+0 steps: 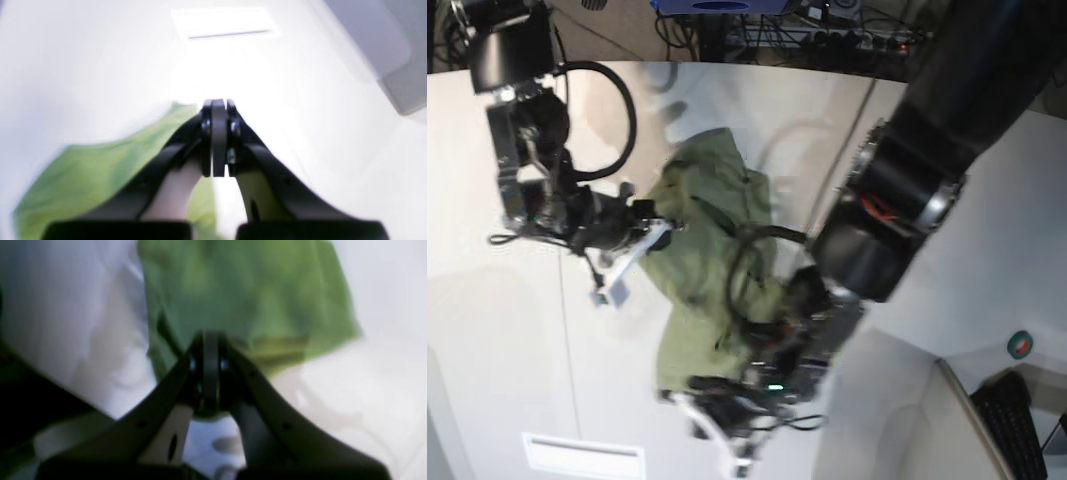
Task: Layout the t-shirt on the table in an organized manner, then fold the t-shirt properly
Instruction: 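Drag the t-shirt with the right gripper, spreading it across the table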
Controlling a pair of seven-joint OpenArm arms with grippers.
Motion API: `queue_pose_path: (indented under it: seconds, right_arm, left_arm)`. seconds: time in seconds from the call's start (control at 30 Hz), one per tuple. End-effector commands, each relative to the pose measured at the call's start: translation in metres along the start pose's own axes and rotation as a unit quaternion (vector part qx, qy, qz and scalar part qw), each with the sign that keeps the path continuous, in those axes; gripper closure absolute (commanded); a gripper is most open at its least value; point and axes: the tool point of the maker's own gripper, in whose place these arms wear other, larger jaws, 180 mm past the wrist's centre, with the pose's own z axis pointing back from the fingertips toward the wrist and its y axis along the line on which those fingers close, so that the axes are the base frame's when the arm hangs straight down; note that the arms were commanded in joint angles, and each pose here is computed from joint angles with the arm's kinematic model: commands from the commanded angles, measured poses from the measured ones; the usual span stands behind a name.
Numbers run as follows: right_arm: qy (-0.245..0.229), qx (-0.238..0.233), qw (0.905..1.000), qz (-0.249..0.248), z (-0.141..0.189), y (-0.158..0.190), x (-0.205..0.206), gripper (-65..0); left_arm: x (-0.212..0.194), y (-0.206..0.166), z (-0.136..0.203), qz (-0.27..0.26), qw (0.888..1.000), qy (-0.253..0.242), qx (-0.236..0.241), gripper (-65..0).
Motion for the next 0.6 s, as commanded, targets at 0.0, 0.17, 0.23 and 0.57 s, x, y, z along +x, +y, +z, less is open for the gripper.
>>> queue_pose_path:
  seconds: [0.0,0.17,0.23,0.57]
  right_arm:
    - [-0.037,0.003,0.9993,0.008,0.012,0.002,0.022,0.0]
    - [-0.06,0.008,0.9968,0.053,0.021,0.017,0.055,0.0]
    - [-0.046,0.02,0.9944,0.092,0.013,0.038,0.064,-15.0]
    - [-0.056,-0.066,0.9904,0.108,-0.056,0.076,0.117,-43.2]
  left_arm:
    - [0.015,0.026,0.013,0.007,1.0,-0.018,0.011,0.0]
    - [-0.021,0.12,0.094,0.112,0.991,-0.037,0.054,0.0]
    - [-0.049,0.16,0.14,0.13,0.986,-0.042,0.095,0.0]
    - [-0.124,0.26,0.335,0.186,0.938,-0.078,0.284,-20.2]
